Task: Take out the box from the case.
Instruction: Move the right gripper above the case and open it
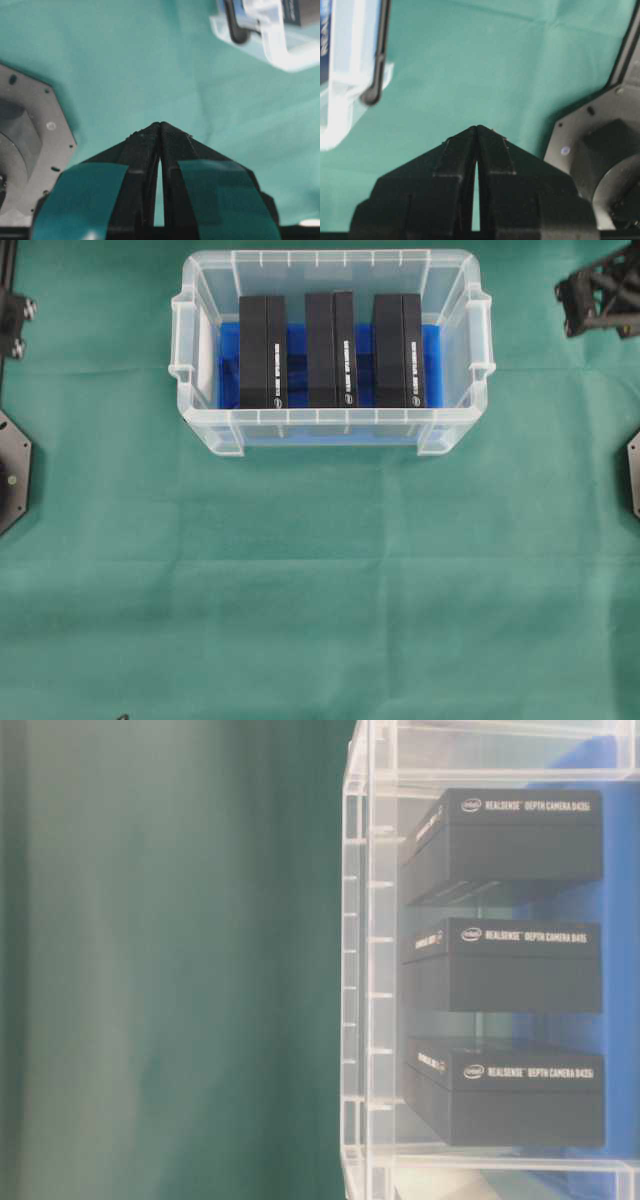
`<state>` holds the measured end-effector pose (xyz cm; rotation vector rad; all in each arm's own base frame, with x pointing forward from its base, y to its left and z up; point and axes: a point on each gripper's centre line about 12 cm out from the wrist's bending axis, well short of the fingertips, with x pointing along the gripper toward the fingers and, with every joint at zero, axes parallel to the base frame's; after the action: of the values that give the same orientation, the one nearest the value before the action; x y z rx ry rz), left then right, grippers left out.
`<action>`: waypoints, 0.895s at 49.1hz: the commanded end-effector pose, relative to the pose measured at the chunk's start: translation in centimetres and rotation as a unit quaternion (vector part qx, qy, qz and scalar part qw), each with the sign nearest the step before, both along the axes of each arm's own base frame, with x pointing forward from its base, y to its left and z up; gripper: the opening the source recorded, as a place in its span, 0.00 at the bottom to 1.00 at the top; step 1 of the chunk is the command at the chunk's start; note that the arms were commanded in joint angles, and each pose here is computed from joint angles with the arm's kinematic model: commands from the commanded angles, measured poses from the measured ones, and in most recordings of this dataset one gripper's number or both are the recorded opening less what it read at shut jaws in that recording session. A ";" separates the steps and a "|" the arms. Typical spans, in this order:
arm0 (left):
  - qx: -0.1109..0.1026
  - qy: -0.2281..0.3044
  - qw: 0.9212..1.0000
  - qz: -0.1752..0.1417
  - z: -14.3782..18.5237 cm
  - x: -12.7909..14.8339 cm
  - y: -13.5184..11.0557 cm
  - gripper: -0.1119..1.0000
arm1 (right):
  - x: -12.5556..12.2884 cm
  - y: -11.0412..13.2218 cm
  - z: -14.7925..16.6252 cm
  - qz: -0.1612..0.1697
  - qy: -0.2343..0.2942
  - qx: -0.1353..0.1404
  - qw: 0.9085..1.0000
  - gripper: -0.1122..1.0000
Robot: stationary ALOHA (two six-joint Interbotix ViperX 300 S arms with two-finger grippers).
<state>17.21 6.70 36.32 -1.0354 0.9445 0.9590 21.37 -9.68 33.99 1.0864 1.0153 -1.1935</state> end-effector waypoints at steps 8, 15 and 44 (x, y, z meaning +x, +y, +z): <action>0.013 -0.005 1.000 0.011 0.8 -0.2 1.4 0.13 | 0.2 -1.3 -0.1 -0.009 -0.020 -0.013 1.000 0.10; 0.011 -0.004 1.000 0.018 0.7 -0.2 1.6 0.13 | 0.2 -1.2 -0.9 -0.008 -0.017 -0.010 1.000 0.10; -0.005 -0.018 0.999 0.031 0.6 -0.2 1.3 0.42 | 0.2 -1.3 -1.2 -0.008 -0.023 -0.019 1.000 0.41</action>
<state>17.02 7.94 36.27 -1.0842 0.9261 0.9968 21.64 -10.86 32.19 1.0932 0.9803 -1.1954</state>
